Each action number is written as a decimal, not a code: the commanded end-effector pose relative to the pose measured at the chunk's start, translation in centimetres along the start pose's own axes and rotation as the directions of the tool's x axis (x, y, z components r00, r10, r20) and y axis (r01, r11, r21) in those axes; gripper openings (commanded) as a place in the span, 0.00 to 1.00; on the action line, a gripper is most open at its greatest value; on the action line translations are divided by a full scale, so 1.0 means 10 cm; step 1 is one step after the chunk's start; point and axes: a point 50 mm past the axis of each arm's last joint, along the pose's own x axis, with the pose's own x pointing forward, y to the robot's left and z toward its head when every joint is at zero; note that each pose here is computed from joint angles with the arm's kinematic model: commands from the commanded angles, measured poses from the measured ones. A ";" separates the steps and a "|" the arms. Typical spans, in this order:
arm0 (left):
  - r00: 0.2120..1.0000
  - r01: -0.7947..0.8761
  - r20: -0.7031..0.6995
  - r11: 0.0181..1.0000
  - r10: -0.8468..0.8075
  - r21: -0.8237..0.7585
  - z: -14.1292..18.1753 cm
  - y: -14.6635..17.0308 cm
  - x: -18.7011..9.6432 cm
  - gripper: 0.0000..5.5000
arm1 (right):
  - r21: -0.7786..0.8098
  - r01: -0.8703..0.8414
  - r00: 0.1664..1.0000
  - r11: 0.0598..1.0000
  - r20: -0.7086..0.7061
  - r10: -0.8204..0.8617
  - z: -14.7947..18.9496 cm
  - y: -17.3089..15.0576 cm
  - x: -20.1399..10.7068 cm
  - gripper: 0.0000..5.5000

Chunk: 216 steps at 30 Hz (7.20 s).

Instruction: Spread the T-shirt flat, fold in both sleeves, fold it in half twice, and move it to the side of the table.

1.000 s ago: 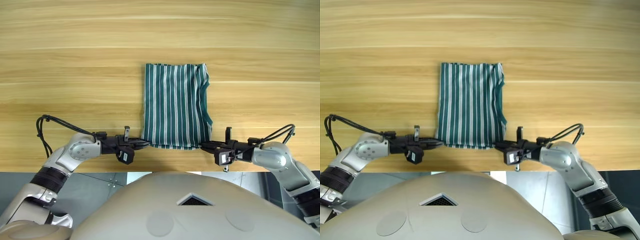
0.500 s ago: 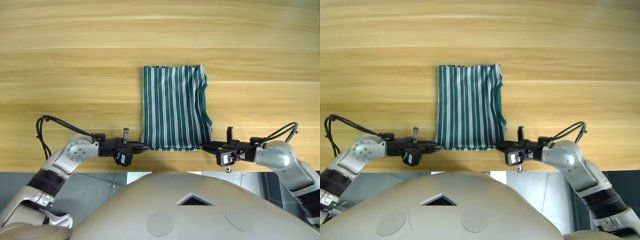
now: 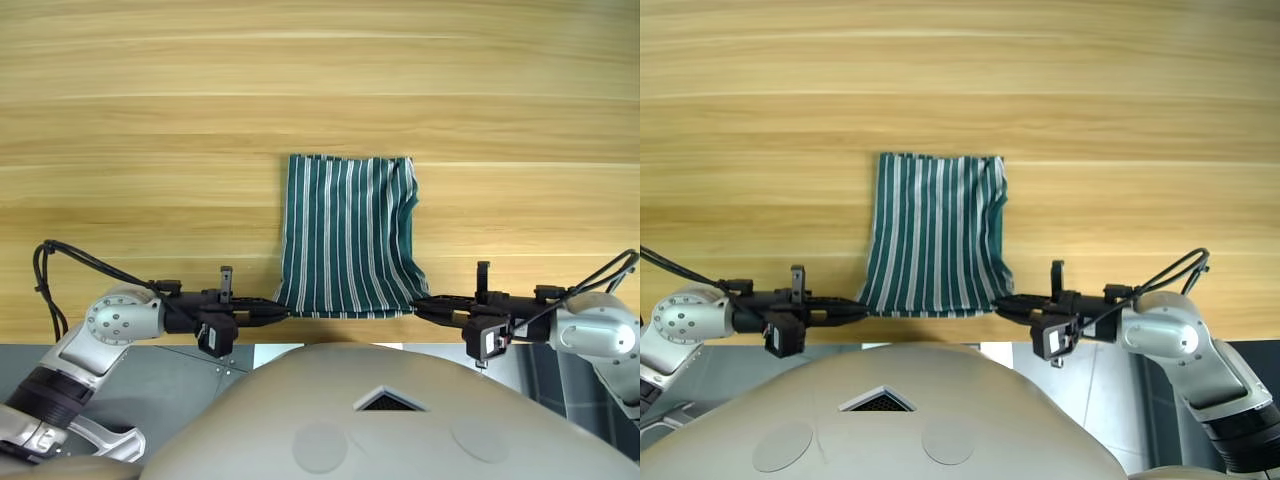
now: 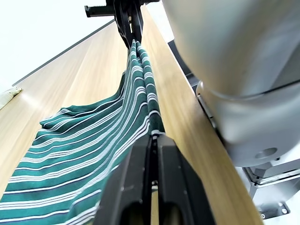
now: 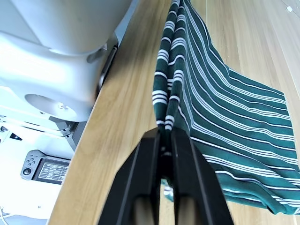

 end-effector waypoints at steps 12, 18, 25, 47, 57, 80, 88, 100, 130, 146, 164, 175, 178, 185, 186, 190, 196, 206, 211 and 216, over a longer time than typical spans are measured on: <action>0.988 -0.155 0.000 0.988 0.155 -0.021 -0.10 0.29 0.06 0.00 | -0.056 0.158 0.984 0.986 -0.070 -0.161 -0.12 -0.31 0.02 0.02; 0.962 -0.273 0.003 0.962 0.273 0.000 -0.19 0.56 0.09 0.00 | -0.100 0.278 0.951 0.955 -0.110 -0.288 -0.19 -0.66 0.12 0.02; 0.895 -0.443 -0.056 0.897 0.442 -0.011 -0.35 0.93 0.11 0.00 | -0.154 0.330 0.914 0.931 -0.193 -0.356 -0.34 -0.94 0.27 0.02; 0.755 -0.614 -0.251 0.787 0.605 0.052 -0.88 1.58 0.46 0.00 | -0.211 0.459 0.796 0.863 -0.334 -0.505 -0.75 -1.38 0.68 0.02; 0.667 -0.631 -0.474 0.774 0.575 0.050 -1.19 1.91 0.65 0.06 | -0.181 0.479 0.707 0.859 -0.500 -0.500 -1.07 -1.36 0.87 0.11; 0.374 -0.921 -0.258 0.324 0.891 -0.216 -0.82 2.59 0.40 0.63 | 0.559 0.811 0.430 0.171 -0.372 -0.823 -1.39 -1.89 0.39 0.77; 0.385 -0.893 0.087 0.394 0.919 -0.217 -0.71 2.25 0.17 0.60 | 0.428 0.865 0.320 0.263 -0.065 -0.945 -0.96 -2.05 0.34 0.98; 0.754 -0.650 0.066 0.729 0.653 0.216 -0.74 1.61 0.15 0.24 | -0.038 0.816 0.575 0.576 0.150 -0.804 -0.33 -2.17 1.11 0.66; 0.864 -0.115 -0.299 0.739 0.404 0.664 -0.94 1.83 0.58 0.00 | -0.338 0.413 0.882 0.845 -0.082 -0.464 -0.47 -1.90 1.53 0.01; 0.872 -0.100 -0.291 0.726 0.393 0.680 -0.95 1.80 0.61 0.00 | -0.284 0.110 0.829 0.952 -0.503 -0.246 -1.12 -1.56 1.45 0.01; 0.947 -0.100 -0.179 0.772 0.268 0.628 -0.80 1.63 0.69 0.00 | -0.216 -0.164 0.927 0.963 -0.368 0.076 -0.94 -0.85 1.11 0.01; 0.980 -0.182 0.025 0.836 0.198 0.518 -0.59 1.43 0.88 0.00 | -0.210 -0.150 0.922 0.966 -0.383 0.060 -0.94 -0.86 1.14 0.01; 0.983 -0.159 0.001 0.847 0.184 0.508 -0.61 1.40 0.93 0.00 | -0.212 -0.151 0.922 0.966 -0.382 0.061 -0.94 -0.85 1.15 0.01; 0.963 -0.102 -0.167 0.859 0.211 0.501 -0.84 1.47 0.92 0.00 | -0.215 -0.147 0.925 0.965 -0.375 0.058 -0.92 -0.84 1.17 0.01; 0.957 -0.102 -0.186 0.861 0.221 0.497 -0.87 1.48 0.90 0.00 | -0.215 -0.147 0.926 0.965 -0.374 0.058 -0.92 -0.84 1.18 0.01; 0.925 -0.137 -0.254 0.870 0.284 0.474 -0.97 1.56 0.81 0.00 | -0.212 -0.149 0.925 0.966 -0.375 0.061 -0.92 -0.82 1.19 0.01; 0.840 -0.238 -0.370 0.882 0.398 0.407 -1.11 1.70 0.64 0.00 | -0.210 -0.151 0.926 0.966 -0.371 0.064 -0.92 -0.80 1.21 0.01; 0.705 -0.384 -0.473 0.845 0.529 0.373 -1.22 1.80 0.28 0.00 | -0.232 0.049 0.960 0.971 -0.257 -0.110 -0.70 -1.01 1.15 0.01; 0.695 -0.574 -0.286 0.749 0.660 0.332 -1.04 1.91 0.19 0.00 | -0.174 0.388 0.910 0.905 -0.085 -0.407 -0.41 -1.42 0.99 0.01; 0.673 -0.664 -0.193 0.698 0.714 0.267 -0.99 1.84 0.13 0.00 | -0.128 0.480 0.873 0.868 -0.026 -0.487 -0.30 -1.54 0.87 0.01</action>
